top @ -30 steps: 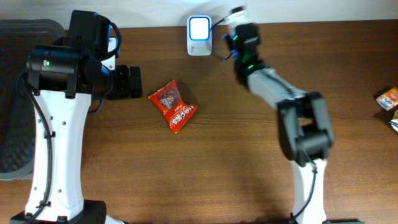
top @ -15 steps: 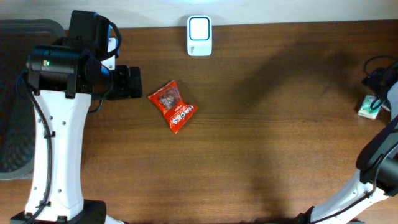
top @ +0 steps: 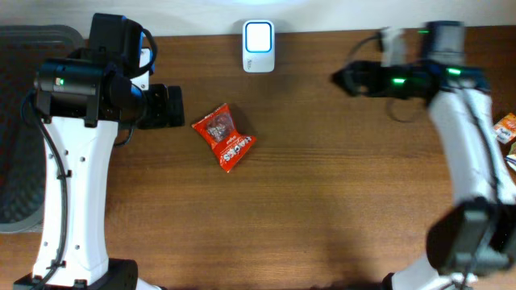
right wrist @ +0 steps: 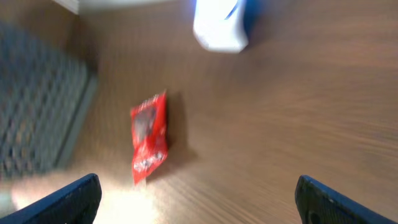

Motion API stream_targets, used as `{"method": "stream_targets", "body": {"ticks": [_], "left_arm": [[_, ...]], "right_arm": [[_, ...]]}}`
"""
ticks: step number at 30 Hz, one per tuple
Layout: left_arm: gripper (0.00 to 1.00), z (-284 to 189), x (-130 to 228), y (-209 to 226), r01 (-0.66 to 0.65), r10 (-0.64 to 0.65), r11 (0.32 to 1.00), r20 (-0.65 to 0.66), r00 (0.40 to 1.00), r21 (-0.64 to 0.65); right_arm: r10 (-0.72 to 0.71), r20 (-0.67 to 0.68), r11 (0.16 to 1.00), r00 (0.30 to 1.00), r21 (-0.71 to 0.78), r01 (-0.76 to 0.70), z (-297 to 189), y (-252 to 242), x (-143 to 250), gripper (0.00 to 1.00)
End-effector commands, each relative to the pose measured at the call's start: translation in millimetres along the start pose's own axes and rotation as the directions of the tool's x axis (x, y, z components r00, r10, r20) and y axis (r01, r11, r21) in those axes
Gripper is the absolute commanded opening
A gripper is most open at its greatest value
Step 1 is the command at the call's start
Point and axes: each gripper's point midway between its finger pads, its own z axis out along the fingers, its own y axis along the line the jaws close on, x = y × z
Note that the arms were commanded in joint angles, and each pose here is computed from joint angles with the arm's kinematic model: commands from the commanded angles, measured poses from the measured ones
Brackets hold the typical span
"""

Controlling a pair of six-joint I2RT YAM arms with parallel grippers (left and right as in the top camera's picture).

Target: Scan the item barcode

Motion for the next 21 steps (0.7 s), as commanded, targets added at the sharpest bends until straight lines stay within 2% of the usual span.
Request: {"method": "stream_targets", "body": {"ticks": [1,3,6,7,8,9,11,19,20,21], "left_arm": [[0.99,0,-1,3,0.013,-0.013,1.0,0.003,1.0,-0.012],[0.99,0,-1,3,0.013,-0.013,1.0,0.003,1.0,-0.012],[0.99,0,-1,3,0.013,-0.013,1.0,0.003,1.0,-0.012],[0.99,0,-1,3,0.013,-0.013,1.0,0.003,1.0,-0.012],[0.99,0,-1,3,0.013,-0.013,1.0,0.003,1.0,-0.012],[0.99,0,-1,3,0.013,-0.013,1.0,0.003,1.0,-0.012],[0.99,0,-1,3,0.013,-0.013,1.0,0.003,1.0,-0.012],[0.99,0,-1,3,0.013,-0.013,1.0,0.003,1.0,-0.012],[0.99,0,-1,3,0.013,-0.013,1.0,0.003,1.0,-0.012],[0.99,0,-1,3,0.013,-0.013,1.0,0.003,1.0,-0.012]], "right_arm": [[-0.062,-0.217,0.987,0.974,-0.159,0.027,112,19,58,0.99],[-0.098,-0.267,0.962,0.959,-0.272,0.022,155,37,83,0.99],[-0.062,-0.338,0.952,0.939,-0.304,-0.047,218,52,120,0.99],[-0.033,-0.351,0.951,0.936,-0.299,-0.079,227,57,125,0.96],[-0.016,-0.362,0.95,0.932,-0.297,-0.099,234,62,129,0.86],[-0.011,-0.367,0.959,0.93,-0.268,-0.095,238,62,132,0.84],[0.017,-0.375,0.974,0.927,-0.205,-0.101,244,59,136,0.84],[-0.038,-0.399,0.993,0.916,-0.122,-0.011,271,64,165,0.84],[-0.034,-0.407,0.993,0.913,-0.118,-0.016,279,58,172,0.75],[-0.027,-0.417,0.993,0.909,-0.113,-0.022,284,52,178,0.55]]}}
